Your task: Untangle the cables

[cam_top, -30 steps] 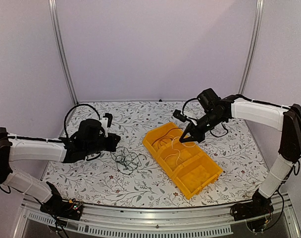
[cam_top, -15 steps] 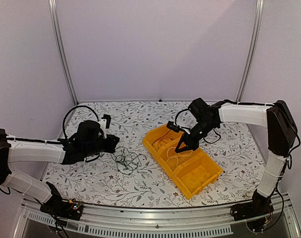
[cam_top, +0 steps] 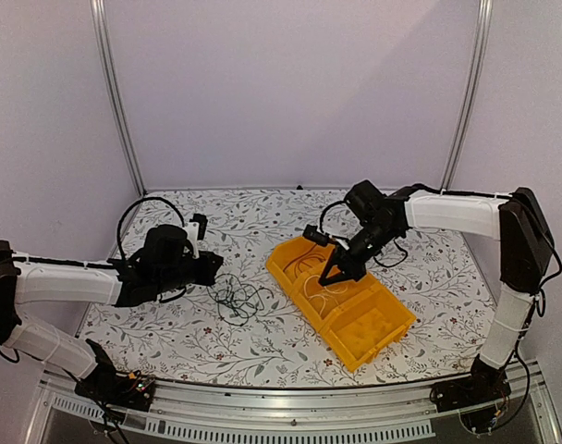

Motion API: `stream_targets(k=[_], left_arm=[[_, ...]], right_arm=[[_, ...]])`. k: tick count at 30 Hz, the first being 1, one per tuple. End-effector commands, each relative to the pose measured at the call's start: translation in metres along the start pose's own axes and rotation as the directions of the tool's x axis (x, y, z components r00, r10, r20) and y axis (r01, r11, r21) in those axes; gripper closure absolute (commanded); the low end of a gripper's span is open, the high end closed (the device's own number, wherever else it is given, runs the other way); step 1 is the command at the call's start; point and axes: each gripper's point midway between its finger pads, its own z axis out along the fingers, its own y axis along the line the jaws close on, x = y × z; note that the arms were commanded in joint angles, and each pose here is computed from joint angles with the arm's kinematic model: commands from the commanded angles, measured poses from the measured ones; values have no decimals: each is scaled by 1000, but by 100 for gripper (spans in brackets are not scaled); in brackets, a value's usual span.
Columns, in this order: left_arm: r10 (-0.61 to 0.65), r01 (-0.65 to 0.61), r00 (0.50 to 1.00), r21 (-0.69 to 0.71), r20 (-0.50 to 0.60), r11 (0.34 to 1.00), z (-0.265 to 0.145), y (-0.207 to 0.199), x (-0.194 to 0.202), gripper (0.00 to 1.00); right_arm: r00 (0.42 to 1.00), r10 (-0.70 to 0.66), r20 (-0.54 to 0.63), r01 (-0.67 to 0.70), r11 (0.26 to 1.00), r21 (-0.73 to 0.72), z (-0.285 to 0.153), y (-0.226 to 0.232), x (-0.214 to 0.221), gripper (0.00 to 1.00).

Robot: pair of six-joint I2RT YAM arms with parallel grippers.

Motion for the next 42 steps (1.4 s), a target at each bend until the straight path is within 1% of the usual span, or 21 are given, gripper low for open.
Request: stream_targets(k=[1,2,4,5,7,8,10,12,14,19,22,25,27,30,31,33,35,37,38,40,42], left_arm=[[-4,3,1000,17,16,1000,-2,-1,-5,100],[-4,4,1000,23,17,1000,-3,-2,-6,100],[-4,3,1000,37,24,999,-5,-5,-9,100],[-1,0,1000,46,28,999,-6,-7,-11,100],[12,-14,999,65,37,998,-10,-13,-18,100],[20,-23,999,77,41,997,-12,-16,-21,100],[40,-45,998,105,53,993,-17,-22,-27,100],[55,-65,996,142,69,988,-22,-31,-35,100],[66,-79,995,184,79,980,-26,-40,-41,100],[80,-104,993,314,90,944,-32,-71,-57,100],[119,-148,988,427,95,892,-36,-97,-65,100],[172,-178,983,530,61,829,-37,-121,-65,100],[213,-195,976,596,41,779,-40,-136,-65,100],[267,-197,964,672,-1,714,-43,-151,-58,100],[279,-198,960,680,-10,706,-43,-153,-57,100],[298,-207,954,683,-16,700,-41,-155,-57,100],[311,-220,951,683,-11,697,-40,-155,-58,100],[319,-227,948,689,-6,688,-39,-157,-58,100],[329,-236,944,696,-1,678,-39,-159,-58,100],[356,-224,934,708,-41,669,-36,-160,-48,100],[381,-223,922,720,-62,657,-34,-163,-44,100]], right_arm=[[997,40,-60,-31,990,140,4,-30,26,98],[996,48,-72,-35,983,179,4,-37,30,97],[995,54,-82,-36,978,205,1,-40,31,94],[996,47,-80,-30,978,204,-2,-38,28,89],[998,14,-66,-1,980,201,-14,-29,17,81],[998,-22,-60,34,978,205,-22,-25,10,75],[996,-71,-54,82,968,235,-40,-19,-3,65],[992,-119,-53,128,963,239,-54,-11,-17,60],[986,-165,-28,167,958,232,-65,-3,-35,58],[960,-253,122,221,948,231,-80,6,-91,57],[941,-286,182,241,942,233,-74,4,-117,57],[920,-326,217,279,935,220,-67,3,-137,57],[906,-363,219,314,921,230,-62,1,-150,57],[866,-467,179,408,867,286,-54,-1,-158,57],[844,-511,165,449,840,305,-54,-1,-160,57],[804,-568,174,499,804,323,-58,5,-166,57],[770,-609,192,532,778,334,-65,14,-172,57],[748,-632,202,547,760,352,-67,20,-178,56],[736,-650,188,554,739,384,-67,19,-181,57],[718,-679,151,571,700,429,-62,19,-182,57],[678,-728,98,618,638,459,-58,21,-183,57]])
